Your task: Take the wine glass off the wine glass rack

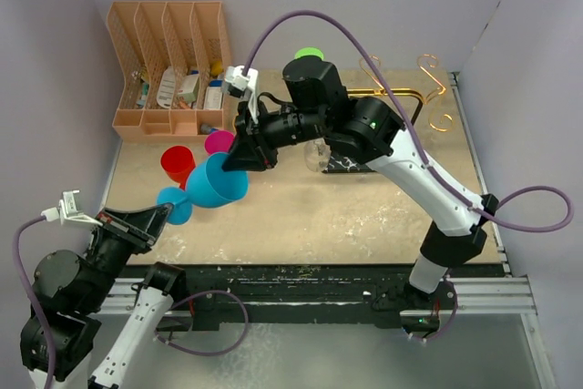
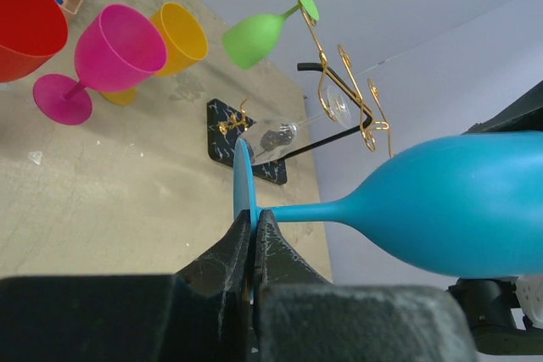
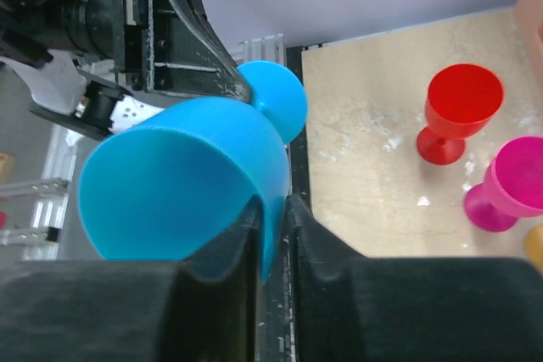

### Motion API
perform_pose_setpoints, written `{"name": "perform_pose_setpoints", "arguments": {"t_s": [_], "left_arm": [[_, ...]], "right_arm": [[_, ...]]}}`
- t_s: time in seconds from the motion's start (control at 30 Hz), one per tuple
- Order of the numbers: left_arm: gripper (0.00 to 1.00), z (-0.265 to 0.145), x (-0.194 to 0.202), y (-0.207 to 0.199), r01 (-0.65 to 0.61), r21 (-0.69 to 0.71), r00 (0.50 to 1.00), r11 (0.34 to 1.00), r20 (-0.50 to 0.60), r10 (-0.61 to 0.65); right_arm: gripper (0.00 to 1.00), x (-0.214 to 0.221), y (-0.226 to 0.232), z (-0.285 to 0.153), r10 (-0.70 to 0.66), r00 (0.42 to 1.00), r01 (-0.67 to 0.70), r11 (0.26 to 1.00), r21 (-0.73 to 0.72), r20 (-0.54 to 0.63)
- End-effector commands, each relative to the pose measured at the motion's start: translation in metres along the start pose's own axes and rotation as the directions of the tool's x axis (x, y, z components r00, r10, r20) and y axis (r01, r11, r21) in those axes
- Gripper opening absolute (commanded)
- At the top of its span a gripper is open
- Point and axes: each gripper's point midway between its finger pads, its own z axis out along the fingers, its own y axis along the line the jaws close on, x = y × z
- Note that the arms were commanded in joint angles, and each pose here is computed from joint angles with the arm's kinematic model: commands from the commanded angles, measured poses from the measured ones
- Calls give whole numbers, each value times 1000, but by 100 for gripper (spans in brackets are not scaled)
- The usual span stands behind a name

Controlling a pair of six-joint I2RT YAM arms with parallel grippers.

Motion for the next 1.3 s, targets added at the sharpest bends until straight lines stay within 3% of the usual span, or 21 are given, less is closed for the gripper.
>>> {"name": "perform_pose_setpoints", "arguments": {"t_s": [0.0,0.03,0.07,0.17,0.2,0.27,0.4,0.6,0.8,1.0,1.27], "left_arm": [[0,-2,-12,-13,-34,29,999,999,33,33],[0,-3,-12,-12,-38,22,999,999,32,37],[6,-3,-12,-9,-41,5,999,999,30,41],[52,-7,-18,8,-68,-113,997,991,39,73],[62,-7,-21,16,-77,-175,996,982,37,85],[70,-13,-30,31,-92,-289,993,953,50,111],[71,-27,-52,40,-124,-398,979,909,100,177],[72,-34,-68,28,-138,-360,964,923,166,209],[72,-28,-64,24,-163,-340,965,926,139,221],[72,-23,-63,22,-177,-331,965,927,128,230],[72,-17,-56,26,-181,-323,968,929,108,226]], "right_arm": [[6,-12,1,-1,-26,999,25,999,40,22],[0,-11,-3,0,-17,1000,16,998,60,18],[0,-10,-8,1,-12,1000,11,996,85,16],[0,-6,-24,2,7,1000,-6,986,169,-3],[0,-3,-31,3,15,1000,-12,980,200,-12],[0,7,-46,6,36,998,-23,964,265,-43],[0,37,-71,21,90,987,-40,939,342,-131],[0,81,-102,53,151,956,-37,913,406,-252],[0,125,-127,92,173,914,31,873,487,-368],[0,153,-154,111,193,891,81,824,561,-412],[0,158,-167,127,171,897,119,794,596,-407]]}}
